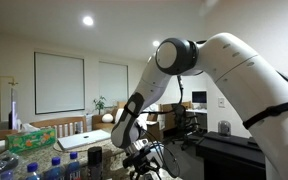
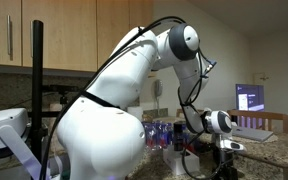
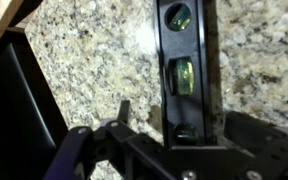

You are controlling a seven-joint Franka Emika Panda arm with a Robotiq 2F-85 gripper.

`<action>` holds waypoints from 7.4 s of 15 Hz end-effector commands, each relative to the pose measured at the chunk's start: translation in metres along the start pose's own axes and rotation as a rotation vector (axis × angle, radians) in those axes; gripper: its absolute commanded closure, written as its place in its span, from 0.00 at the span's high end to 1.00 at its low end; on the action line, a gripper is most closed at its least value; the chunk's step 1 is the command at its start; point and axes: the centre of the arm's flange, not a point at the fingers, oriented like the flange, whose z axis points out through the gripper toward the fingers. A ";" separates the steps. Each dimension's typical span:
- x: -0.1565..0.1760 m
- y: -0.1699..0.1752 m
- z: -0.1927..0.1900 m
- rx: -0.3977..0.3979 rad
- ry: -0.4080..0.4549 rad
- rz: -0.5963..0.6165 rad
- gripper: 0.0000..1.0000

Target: Put the black bottle on the white box, place the tape over the bottle, put the black object on top of the black bottle

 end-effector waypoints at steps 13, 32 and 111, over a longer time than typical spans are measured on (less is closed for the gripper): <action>-0.053 0.055 0.018 0.377 0.137 -0.010 1.00; -0.060 0.058 0.010 0.449 0.140 0.034 1.00; -0.219 -0.037 -0.351 0.422 0.297 -0.475 0.17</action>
